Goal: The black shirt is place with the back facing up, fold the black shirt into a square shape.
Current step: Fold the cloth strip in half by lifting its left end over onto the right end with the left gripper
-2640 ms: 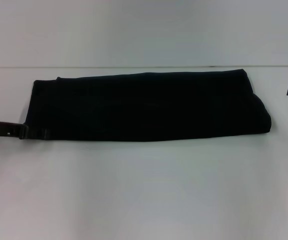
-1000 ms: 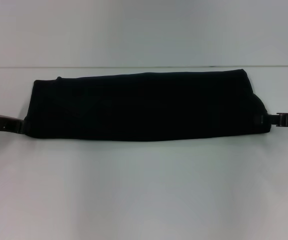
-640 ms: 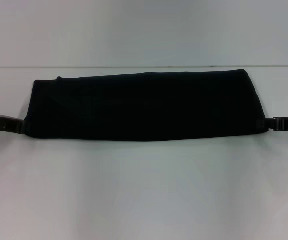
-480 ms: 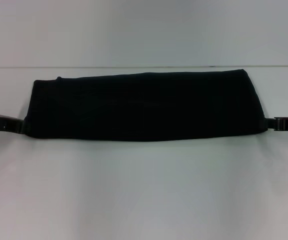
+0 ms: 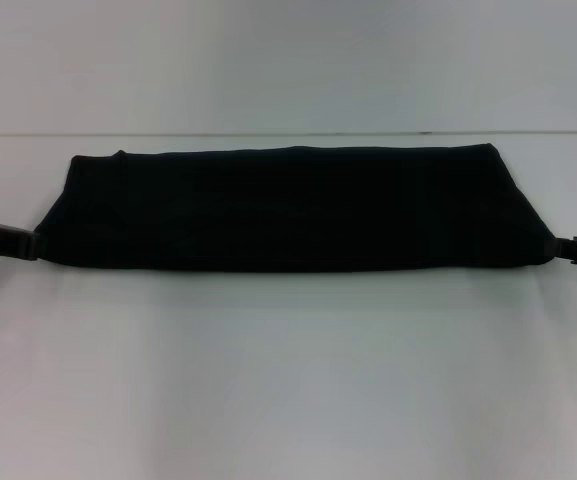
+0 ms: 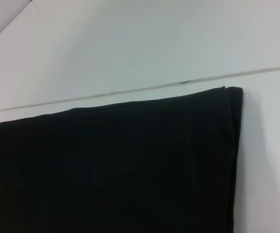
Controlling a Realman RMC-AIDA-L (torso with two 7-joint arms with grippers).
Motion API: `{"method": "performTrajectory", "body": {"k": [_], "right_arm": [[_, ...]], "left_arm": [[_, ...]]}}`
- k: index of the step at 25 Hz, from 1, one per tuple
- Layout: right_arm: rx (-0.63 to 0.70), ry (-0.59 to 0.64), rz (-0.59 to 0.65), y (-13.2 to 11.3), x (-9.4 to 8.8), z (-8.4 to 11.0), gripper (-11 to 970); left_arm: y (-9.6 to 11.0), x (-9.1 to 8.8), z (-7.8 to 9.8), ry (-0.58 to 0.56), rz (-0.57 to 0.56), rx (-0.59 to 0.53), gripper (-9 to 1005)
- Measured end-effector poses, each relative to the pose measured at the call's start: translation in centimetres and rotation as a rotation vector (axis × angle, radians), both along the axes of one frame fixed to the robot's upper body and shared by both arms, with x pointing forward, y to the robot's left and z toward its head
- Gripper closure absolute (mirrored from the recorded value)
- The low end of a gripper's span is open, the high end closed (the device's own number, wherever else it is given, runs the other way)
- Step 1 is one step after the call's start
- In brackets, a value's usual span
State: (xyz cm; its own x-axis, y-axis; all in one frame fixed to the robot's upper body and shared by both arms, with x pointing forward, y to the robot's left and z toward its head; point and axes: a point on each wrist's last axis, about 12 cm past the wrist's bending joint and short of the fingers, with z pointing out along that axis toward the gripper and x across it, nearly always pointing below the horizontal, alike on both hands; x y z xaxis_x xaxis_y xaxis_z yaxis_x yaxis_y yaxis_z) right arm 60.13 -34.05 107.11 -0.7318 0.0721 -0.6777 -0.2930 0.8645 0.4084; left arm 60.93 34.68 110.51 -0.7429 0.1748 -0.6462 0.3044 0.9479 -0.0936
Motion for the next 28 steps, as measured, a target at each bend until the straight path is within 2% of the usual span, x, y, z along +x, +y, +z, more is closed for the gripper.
{"method": "performTrajectory", "body": {"k": [13, 20, 22, 26, 28], "right_arm": [[0.043, 0.004, -0.036, -0.6, -0.8, -0.4, 949], [0.083, -0.042, -0.019, -1.1, -1.1, 0.8, 948], [0.095, -0.059, -0.035, -1.7, -1.3, 1.3, 948], [0.149, -0.121, -0.078, -3.3, -1.9, 2.3, 753], [0.190, -0.157, -0.075, -3.7, -2.2, 2.9, 656]], "left_arm": [[0.4, -0.4, 0.1, -0.006, -0.017, 0.019, 979], [0.6, -0.7, 0.0, -0.002, 0.024, -0.006, 946], [1.2, -0.8, 0.2, -0.012, 0.055, -0.008, 871], [3.0, -1.6, 1.0, -0.040, 0.129, -0.019, 720], [3.3, -2.1, 1.3, -0.020, 0.151, -0.052, 675]]}}
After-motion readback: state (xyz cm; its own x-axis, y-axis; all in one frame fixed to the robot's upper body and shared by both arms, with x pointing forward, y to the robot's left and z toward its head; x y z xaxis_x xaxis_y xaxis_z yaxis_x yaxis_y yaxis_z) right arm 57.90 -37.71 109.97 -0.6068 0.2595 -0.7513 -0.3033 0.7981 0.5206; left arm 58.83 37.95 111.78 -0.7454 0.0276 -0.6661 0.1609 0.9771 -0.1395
